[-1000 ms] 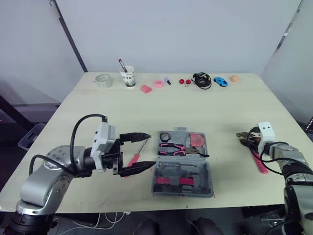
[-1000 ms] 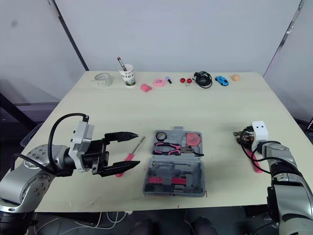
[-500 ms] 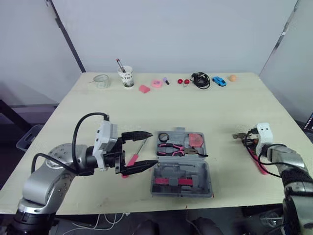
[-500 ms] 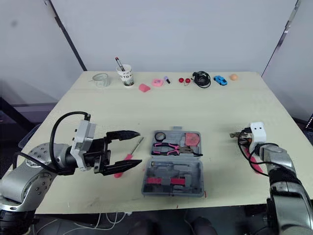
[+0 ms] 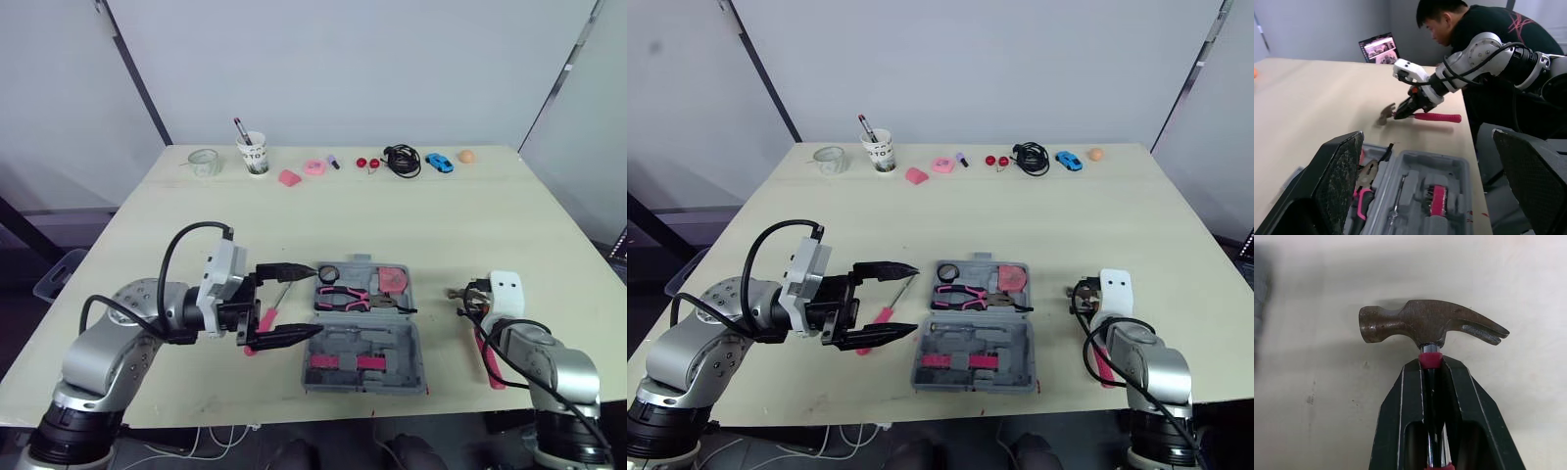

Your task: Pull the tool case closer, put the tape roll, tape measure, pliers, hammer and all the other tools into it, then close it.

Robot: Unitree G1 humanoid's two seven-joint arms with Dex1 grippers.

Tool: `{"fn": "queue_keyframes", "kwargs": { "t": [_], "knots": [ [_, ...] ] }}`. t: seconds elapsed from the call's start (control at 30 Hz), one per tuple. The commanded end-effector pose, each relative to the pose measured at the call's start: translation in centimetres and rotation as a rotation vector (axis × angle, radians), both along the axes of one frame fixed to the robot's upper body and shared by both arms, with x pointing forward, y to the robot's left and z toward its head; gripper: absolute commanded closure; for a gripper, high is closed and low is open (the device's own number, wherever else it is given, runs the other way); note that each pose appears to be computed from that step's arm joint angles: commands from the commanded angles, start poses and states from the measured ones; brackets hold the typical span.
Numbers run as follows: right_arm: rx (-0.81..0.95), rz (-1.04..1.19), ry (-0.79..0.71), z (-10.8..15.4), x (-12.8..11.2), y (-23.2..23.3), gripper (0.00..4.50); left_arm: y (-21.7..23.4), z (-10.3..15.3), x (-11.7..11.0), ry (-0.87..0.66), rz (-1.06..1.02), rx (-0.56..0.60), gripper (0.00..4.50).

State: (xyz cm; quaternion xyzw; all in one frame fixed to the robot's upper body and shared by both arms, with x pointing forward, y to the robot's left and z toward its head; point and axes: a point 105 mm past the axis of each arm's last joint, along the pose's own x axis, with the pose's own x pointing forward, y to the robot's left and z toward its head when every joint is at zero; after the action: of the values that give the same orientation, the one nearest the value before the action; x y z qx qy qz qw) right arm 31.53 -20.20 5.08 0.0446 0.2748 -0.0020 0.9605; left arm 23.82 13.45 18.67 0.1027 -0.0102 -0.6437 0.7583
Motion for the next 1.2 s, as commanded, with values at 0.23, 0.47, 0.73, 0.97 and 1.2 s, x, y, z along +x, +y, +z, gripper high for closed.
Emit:
{"fn": "queue_keyframes", "kwargs": {
  "t": [0.23,0.47,0.73,0.97,1.2],
  "knots": [
    [0.026,-0.021,-0.053,0.4,-0.3,2.3,4.02,0.1,0.7,-0.2,-0.037,-0.023,0.008,0.0],
    [0.025,-0.008,-0.045,0.9,-0.9,0.9,1.33,0.6,0.4,0.0,-0.033,-0.003,0.016,0.0],
    [-0.132,0.16,-0.134,4.8,-1.8,-2.4,0.03,1.4,0.5,0.2,-0.015,0.052,-0.021,0.0],
    [-0.364,0.72,-0.126,6.7,-1.4,-2.4,0.03,2.1,-0.3,0.4,0.002,0.062,0.002,0.0],
    [-0.632,1.296,-0.126,6.6,-0.9,-0.6,0.03,1.5,-0.2,0.4,-0.007,0.039,0.002,0.0]
  ]
}}
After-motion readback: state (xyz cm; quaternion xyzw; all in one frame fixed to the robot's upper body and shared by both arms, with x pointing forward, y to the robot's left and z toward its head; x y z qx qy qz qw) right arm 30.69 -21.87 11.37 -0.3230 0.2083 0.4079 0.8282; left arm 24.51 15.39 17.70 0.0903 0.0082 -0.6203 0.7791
